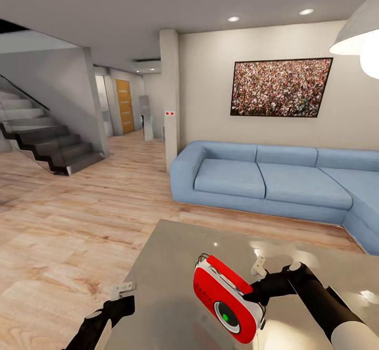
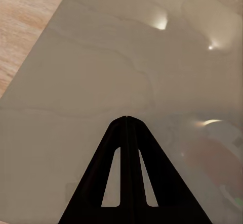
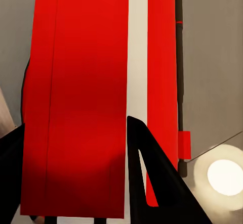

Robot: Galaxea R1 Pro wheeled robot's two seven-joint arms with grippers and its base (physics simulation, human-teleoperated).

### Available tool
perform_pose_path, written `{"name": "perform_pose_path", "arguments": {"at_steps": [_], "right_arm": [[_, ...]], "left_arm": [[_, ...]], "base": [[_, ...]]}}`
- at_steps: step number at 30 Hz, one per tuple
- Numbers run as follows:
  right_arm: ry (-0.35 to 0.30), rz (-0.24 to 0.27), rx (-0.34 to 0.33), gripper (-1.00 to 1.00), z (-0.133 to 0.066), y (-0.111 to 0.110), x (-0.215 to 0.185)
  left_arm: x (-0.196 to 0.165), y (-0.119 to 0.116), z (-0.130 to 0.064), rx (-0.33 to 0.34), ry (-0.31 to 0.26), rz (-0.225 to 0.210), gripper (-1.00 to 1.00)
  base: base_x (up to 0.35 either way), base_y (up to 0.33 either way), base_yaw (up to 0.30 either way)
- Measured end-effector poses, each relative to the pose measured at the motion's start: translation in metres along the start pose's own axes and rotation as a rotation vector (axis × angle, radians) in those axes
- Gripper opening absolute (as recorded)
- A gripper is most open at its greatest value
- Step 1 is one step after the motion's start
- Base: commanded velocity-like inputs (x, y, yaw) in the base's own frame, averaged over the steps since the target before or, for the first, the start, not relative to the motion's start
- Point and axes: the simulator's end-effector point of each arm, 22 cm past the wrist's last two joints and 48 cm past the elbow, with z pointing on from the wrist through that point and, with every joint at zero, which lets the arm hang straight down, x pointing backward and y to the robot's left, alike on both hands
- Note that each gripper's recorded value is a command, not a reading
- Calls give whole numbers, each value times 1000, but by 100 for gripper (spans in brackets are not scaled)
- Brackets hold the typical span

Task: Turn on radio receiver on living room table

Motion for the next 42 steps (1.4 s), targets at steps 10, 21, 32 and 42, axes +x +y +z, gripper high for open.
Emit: {"name": "perform_pose_path", "arguments": {"at_steps": [10,21,32,42], "right_arm": [[2,-2,0,-100,6,0,5],[3,-2,1,-100,6,0,5],[3,-2,0,-100,15,-1,13],[4,-4,0,-100,19,0,17]], "left_arm": [[5,1,5,1,0,0,-100],[5,0,5,2,0,-1,-100],[15,2,12,2,0,0,-100],[19,3,16,3,0,0,-100]], "base": [[0,0,0],[0,0,0],[0,0,0],[0,0,0]]}}
